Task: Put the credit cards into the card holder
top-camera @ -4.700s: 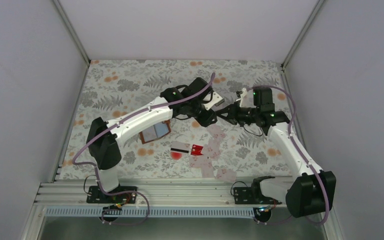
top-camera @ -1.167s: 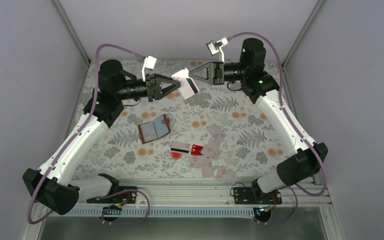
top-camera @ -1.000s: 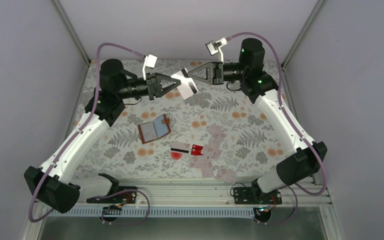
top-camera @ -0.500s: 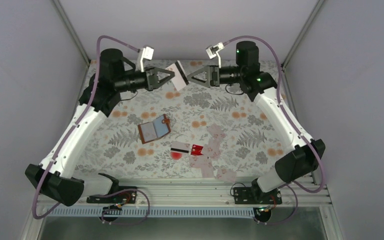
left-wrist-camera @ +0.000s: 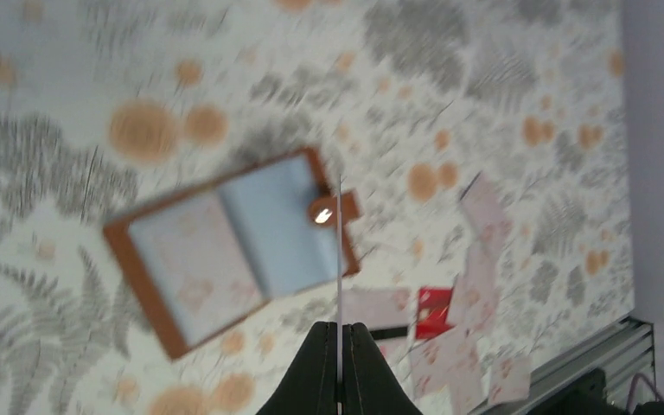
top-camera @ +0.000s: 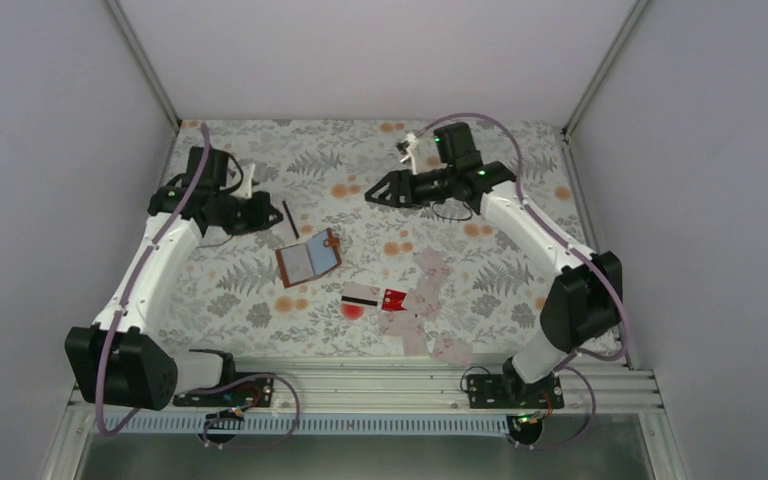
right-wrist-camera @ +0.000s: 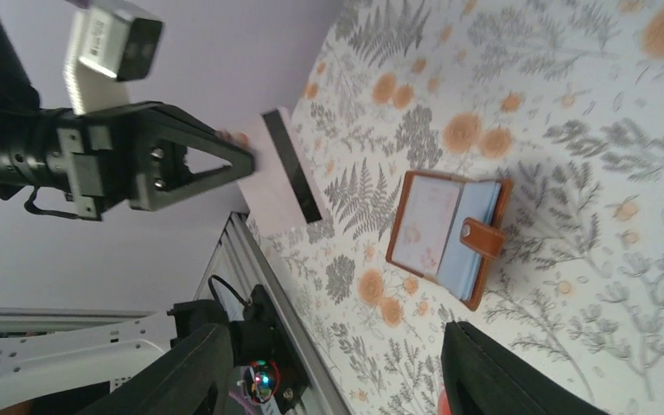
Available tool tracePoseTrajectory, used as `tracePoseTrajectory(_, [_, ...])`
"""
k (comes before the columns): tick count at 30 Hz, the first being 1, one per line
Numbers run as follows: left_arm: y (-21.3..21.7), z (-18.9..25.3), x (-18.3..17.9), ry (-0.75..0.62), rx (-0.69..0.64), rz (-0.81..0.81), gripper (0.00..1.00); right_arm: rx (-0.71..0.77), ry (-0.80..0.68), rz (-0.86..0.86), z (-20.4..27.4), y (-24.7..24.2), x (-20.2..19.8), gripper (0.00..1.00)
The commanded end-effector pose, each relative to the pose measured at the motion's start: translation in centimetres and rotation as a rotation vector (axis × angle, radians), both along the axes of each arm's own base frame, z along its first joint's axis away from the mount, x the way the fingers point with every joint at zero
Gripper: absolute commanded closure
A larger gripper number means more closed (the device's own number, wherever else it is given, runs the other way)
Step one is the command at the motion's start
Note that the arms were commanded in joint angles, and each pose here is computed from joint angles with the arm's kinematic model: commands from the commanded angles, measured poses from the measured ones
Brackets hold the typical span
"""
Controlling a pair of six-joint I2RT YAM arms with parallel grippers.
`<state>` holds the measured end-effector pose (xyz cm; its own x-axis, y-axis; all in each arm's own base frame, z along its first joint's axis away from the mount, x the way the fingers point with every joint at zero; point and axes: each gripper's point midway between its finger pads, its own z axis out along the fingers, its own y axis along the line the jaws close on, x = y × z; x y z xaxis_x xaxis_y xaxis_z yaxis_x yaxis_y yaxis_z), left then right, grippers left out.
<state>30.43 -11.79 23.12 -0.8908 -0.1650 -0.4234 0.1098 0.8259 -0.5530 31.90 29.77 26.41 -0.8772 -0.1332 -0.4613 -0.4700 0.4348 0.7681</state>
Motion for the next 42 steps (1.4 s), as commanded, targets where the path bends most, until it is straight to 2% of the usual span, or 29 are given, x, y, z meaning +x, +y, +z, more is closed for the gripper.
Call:
tracePoseTrajectory(1, [1.2, -3.4, -1.6, 0.073, 0.023, 0.021, 0.98, -0.059, 0.005, 0.072, -2.3, 3.2, -1.4, 0.41])
tracePoseTrajectory(10, [2.3, -8.6, -2.0, 0.163, 0.026, 0.031, 0.98, -0.134, 0.024, 0.222, -7.0, 9.7, -2.6, 0.62])
tracePoseTrajectory(15, [2.3, -10.6, -1.8, 0.190, 0.017, 0.011, 0.98, -0.167, 0.006, 0.314, -9.9, 12.5, -3.9, 0.70])
tracePoseTrajectory(20, [1.9, -12.4, -2.3, 0.223, -0.005, -0.014, 0.98, -0.190, 0.000, 0.388, -12.2, 14.7, -5.3, 0.71])
tracePoseTrajectory(29, [1.7, -14.0, -2.5, 0.265, -0.029, -0.039, 0.98, -0.227, 0.026, 0.396, -15.3, 16.1, -3.8, 0.73])
tracePoseTrajectory(42, [0.7, -13.8, -1.2, 0.266, -0.101, -0.065, 0.98, -0.292, 0.087, 0.322, -19.2, 13.2, -1.6, 0.78])
